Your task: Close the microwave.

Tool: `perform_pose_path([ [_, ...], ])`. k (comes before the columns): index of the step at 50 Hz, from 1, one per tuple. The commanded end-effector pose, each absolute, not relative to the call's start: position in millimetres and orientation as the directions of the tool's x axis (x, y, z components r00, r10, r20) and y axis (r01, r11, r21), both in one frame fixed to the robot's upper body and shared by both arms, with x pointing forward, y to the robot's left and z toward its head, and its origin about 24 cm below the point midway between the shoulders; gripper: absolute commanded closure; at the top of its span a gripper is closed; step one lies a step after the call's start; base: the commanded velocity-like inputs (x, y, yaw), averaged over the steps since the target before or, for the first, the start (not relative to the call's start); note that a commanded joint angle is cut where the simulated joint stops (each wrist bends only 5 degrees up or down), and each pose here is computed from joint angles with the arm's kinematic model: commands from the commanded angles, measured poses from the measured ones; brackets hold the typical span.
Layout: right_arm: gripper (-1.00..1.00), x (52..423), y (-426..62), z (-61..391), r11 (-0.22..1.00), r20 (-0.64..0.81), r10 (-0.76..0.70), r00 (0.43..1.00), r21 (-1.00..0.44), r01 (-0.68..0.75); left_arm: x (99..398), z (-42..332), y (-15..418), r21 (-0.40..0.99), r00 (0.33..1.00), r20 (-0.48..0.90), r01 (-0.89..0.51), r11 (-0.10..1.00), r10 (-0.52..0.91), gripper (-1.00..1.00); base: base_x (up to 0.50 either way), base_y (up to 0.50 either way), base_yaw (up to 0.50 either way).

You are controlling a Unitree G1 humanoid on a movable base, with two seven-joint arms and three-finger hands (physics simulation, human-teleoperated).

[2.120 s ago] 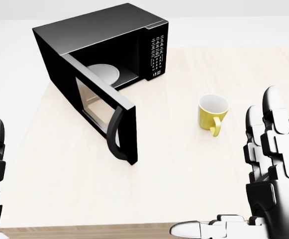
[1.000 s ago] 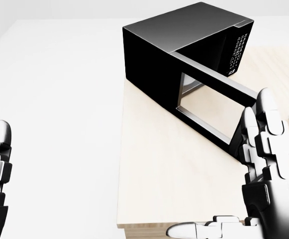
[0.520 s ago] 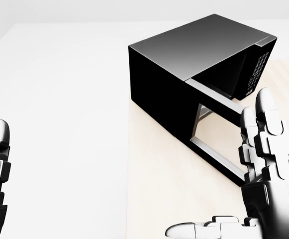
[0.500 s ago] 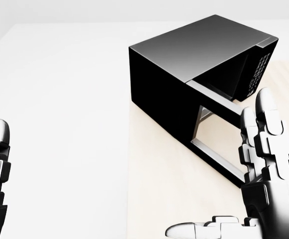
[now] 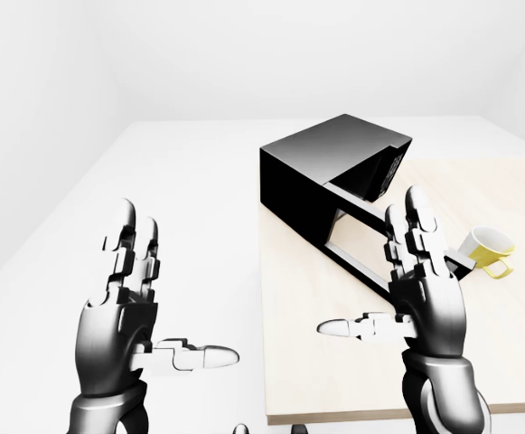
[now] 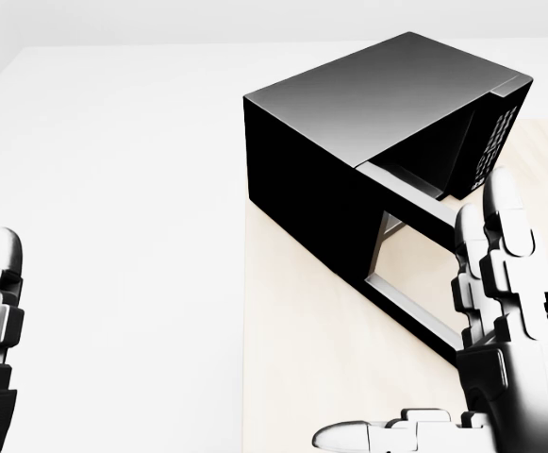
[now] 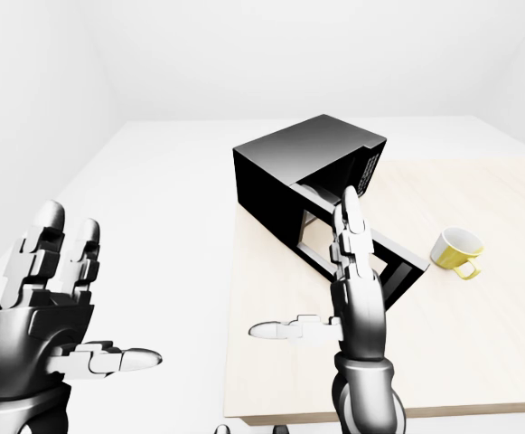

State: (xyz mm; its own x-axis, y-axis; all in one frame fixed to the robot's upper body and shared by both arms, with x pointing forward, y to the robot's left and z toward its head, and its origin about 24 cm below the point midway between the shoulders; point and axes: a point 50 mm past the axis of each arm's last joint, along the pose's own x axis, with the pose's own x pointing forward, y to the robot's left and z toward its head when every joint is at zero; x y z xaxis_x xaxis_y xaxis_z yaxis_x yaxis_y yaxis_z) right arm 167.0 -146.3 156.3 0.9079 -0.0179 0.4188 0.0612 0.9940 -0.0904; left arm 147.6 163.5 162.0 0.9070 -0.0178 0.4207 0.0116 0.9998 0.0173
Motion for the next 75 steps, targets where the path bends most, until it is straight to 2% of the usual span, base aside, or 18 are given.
perform_pose_path([
  [1, -1.00, 167.5, -146.5, 155.3, 0.994, 0.415, -0.019, 0.910, -0.091, 0.062, 147.5, 160.9, 163.1, 0.015, 0.910, 0.415, 0.015, 1.000, -0.020, -1.00, 0.00, 0.00, 0.00],
  [13, -1.00, 181.2, -148.0, 139.5, 0.993, 0.356, -0.037, 0.934, -0.095, 0.075, 147.8, 161.1, 163.5, 0.016, 0.909, 0.416, 0.013, 1.000, -0.018, -1.00, 0.00, 0.00, 0.00],
  [36, -1.00, 215.2, -148.0, 89.1, 0.991, 0.158, -0.064, 0.985, -0.105, 0.081, 147.3, 161.1, 163.7, 0.018, 0.909, 0.416, 0.013, 1.000, -0.019, -1.00, 0.00, 0.00, 0.00],
  [54, -1.00, 239.9, -149.7, 52.6, 0.990, 0.074, -0.081, 0.994, -0.105, 0.089, 147.6, 161.2, 163.5, 0.018, 0.909, 0.416, 0.013, 1.000, -0.019, -1.00, 0.00, 0.00, 0.00],
  [75, -1.00, 247.4, -152.1, 42.4, 0.989, 0.049, -0.097, 0.994, -0.105, 0.102, 147.9, 160.6, 163.8, 0.017, 0.910, 0.414, 0.013, 1.000, -0.019, -1.00, 0.00, 0.00, 0.00],
])
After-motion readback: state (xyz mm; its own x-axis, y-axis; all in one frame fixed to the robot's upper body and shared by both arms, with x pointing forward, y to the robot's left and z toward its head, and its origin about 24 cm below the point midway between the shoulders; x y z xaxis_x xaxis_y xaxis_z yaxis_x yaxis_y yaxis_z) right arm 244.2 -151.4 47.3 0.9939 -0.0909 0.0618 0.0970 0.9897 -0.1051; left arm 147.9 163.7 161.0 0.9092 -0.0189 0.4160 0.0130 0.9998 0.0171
